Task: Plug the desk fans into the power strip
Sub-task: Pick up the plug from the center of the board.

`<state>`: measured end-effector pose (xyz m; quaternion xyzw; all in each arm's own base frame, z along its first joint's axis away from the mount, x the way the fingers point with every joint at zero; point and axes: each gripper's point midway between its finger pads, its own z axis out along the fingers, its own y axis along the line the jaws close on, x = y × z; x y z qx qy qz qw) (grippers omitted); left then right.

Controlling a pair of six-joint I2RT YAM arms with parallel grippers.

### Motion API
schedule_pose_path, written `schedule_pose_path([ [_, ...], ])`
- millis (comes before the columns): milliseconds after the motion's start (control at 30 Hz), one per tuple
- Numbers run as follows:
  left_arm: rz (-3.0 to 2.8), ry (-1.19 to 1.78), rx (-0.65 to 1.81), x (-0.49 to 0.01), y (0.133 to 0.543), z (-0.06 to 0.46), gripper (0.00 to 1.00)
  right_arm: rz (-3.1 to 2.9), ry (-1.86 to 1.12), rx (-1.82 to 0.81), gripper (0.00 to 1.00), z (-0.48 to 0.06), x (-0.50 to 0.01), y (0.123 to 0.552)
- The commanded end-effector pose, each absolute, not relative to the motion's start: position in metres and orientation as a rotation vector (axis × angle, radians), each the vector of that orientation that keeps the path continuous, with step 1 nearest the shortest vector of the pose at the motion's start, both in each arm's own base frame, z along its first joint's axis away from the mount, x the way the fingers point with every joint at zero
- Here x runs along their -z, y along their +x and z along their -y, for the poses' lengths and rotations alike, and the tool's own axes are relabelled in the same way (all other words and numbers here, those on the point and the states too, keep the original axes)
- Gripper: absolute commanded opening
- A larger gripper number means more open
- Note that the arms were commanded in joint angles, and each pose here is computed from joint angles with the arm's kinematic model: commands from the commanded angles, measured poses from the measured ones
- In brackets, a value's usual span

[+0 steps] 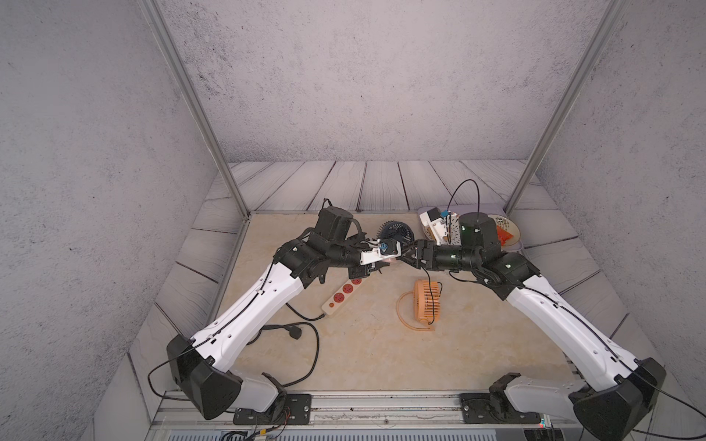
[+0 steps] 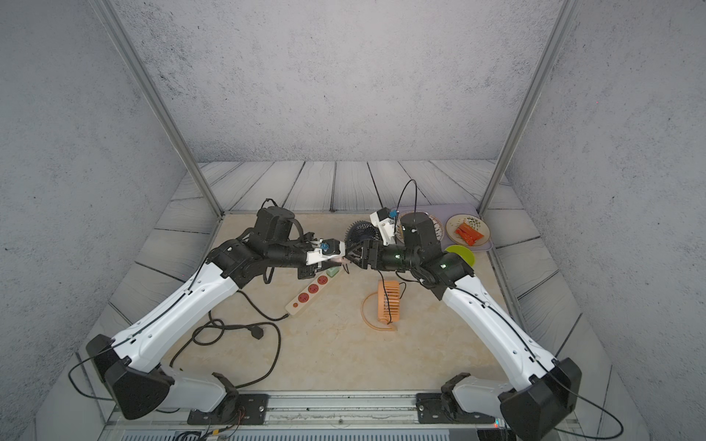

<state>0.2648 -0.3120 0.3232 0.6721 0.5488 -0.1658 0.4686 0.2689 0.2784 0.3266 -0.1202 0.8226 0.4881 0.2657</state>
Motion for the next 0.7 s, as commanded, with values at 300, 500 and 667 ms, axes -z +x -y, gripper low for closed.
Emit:
schedule_pose_path([
  [300, -1.317, 1.640, 0.409, -0.331, 0.262, 0.314, 0.07, -2.218, -0.363, -1.358, 0.63, -0.308, -0.336, 0.268],
  [500, -1.324, 1.644, 0.401, -0.329, 0.262, 0.313, 0.07, -2.233, -0.382, -1.357, 0.60, -0.312, -0.331, 0.264],
  [667, -1.325, 1.648, 0.410, -0.328, 0.260, 0.313, 0.07, -2.237, -0.366, -1.355, 0.40, -0.314, -0.327, 0.269],
])
